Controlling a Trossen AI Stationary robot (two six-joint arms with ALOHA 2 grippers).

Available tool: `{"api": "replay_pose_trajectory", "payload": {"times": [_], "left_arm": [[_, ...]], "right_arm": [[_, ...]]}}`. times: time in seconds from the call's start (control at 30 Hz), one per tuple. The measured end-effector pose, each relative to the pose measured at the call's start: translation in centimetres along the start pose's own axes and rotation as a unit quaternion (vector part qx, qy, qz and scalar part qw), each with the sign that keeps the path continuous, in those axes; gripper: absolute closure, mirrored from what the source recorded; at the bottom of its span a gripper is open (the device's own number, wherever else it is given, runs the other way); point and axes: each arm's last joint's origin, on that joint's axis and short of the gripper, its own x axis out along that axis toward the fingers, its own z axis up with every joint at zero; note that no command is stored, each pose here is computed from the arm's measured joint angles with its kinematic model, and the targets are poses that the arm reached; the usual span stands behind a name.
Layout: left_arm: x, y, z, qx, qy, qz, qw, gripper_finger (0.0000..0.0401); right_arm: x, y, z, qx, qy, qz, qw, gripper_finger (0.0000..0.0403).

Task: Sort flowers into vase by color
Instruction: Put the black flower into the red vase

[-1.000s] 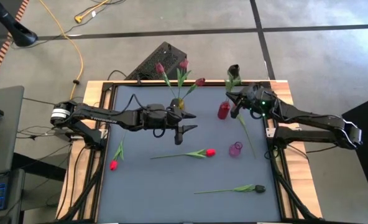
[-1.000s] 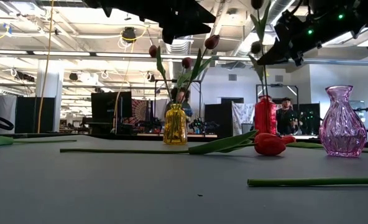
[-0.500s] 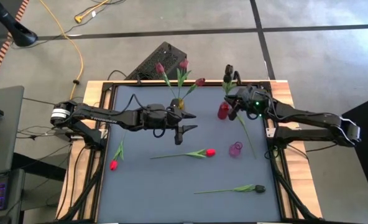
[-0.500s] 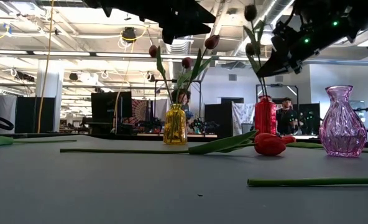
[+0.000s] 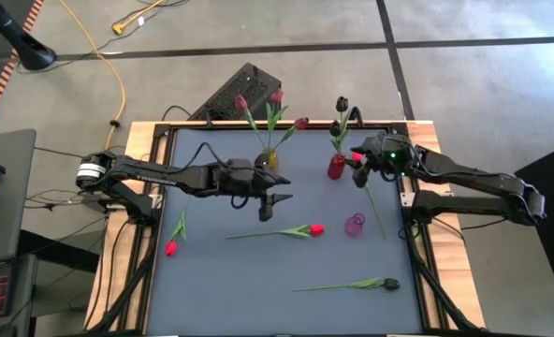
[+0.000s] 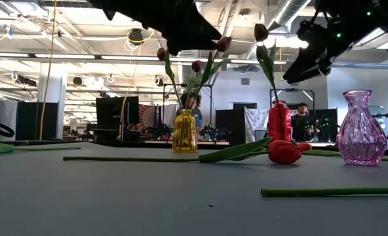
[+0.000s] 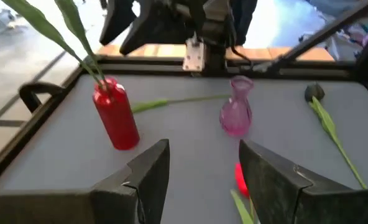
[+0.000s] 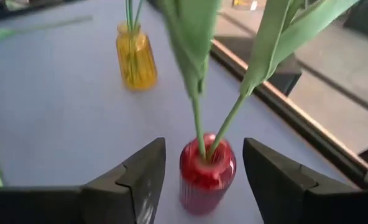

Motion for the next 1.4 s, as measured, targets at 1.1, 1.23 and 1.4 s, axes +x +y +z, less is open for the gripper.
{"api": "replay_pose_trajectory", "payload": {"times": [1.1, 1.23, 1.4], "left_arm": [[11.8, -19.8, -4.1, 0.087, 0.029, -0.167, 0.982, 0.0218], [15.1, -21.7, -5.3, 0.095, 0.083, -0.157, 0.98, 0.0218], [18.1, -23.1, -7.6, 0.095, 0.119, -0.153, 0.976, 0.0218]], "right_arm": [[-9.0, 13.9, -3.6, 0.007, 0.185, 0.256, 0.949, 0.0164], [-9.9, 15.2, -4.9, 0.007, 0.197, 0.253, 0.947, 0.0164], [-10.6, 16.7, -6.7, 0.005, 0.218, 0.248, 0.944, 0.0164]]}}
